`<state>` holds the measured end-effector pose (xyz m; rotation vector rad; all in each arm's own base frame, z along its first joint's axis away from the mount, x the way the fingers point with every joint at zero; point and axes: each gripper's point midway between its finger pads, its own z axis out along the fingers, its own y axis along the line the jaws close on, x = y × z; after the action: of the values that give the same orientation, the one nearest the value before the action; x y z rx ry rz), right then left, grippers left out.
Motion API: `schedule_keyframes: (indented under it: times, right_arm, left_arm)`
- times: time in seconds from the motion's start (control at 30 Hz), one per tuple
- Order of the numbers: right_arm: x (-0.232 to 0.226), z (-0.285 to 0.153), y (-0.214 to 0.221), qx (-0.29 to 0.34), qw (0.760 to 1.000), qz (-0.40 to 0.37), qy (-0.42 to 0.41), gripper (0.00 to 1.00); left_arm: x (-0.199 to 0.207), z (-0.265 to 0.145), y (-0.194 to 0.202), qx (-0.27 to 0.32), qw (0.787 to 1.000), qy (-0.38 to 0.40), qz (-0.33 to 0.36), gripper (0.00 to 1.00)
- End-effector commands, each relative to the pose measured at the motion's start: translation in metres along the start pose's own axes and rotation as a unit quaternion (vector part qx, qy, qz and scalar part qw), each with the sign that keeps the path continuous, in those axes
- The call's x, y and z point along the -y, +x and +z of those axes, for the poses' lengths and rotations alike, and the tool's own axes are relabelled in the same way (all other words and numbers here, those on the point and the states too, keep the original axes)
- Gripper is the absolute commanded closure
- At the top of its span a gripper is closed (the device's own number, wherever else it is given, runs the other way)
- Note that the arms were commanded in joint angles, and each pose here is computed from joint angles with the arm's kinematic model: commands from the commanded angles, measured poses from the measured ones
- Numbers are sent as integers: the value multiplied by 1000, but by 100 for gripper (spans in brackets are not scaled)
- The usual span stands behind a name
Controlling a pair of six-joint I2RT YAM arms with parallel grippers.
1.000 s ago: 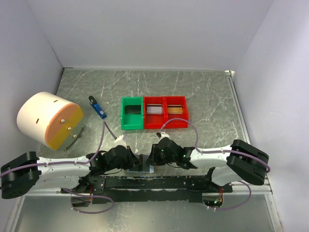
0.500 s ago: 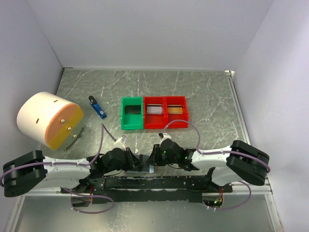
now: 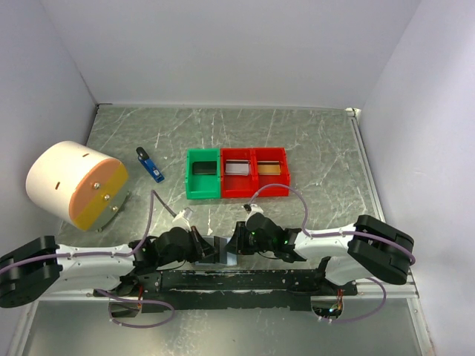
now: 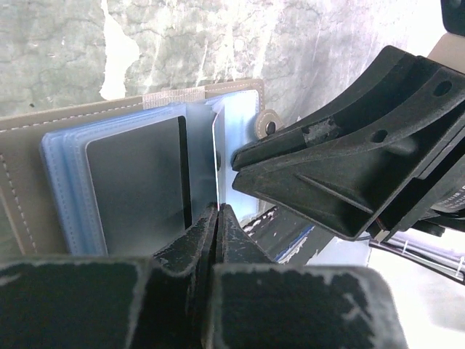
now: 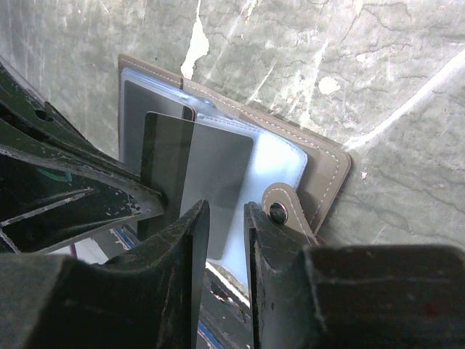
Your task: Take the credit cards out of the card holder
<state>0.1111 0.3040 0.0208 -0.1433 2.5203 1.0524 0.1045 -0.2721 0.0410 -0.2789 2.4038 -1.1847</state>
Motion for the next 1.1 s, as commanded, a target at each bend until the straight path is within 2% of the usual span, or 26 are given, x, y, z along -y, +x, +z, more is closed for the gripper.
schedule_keyframes:
  times: [0.0,0.2,0.53,0.73,1.07]
  right_arm:
    - [49,-6,22,-36,995,-14,92,73]
    - [39,-4,16,-37,995,-30,84,73]
    - [-25,-11,-21,-14,996,-84,22,73]
    - [-3,3,-11,-28,995,-68,60,73]
    - [29,6,13,-37,996,-33,74,79]
  left_arm:
    - [7,-5,-9,17,1000,-3,-4,93]
    - [5,-9,-12,22,1000,-8,-2,92]
    - [8,-3,-10,14,1000,-18,8,92]
    - [9,-1,-10,12,1000,-20,9,90]
    - [19,-1,-9,14,1000,20,0,72]
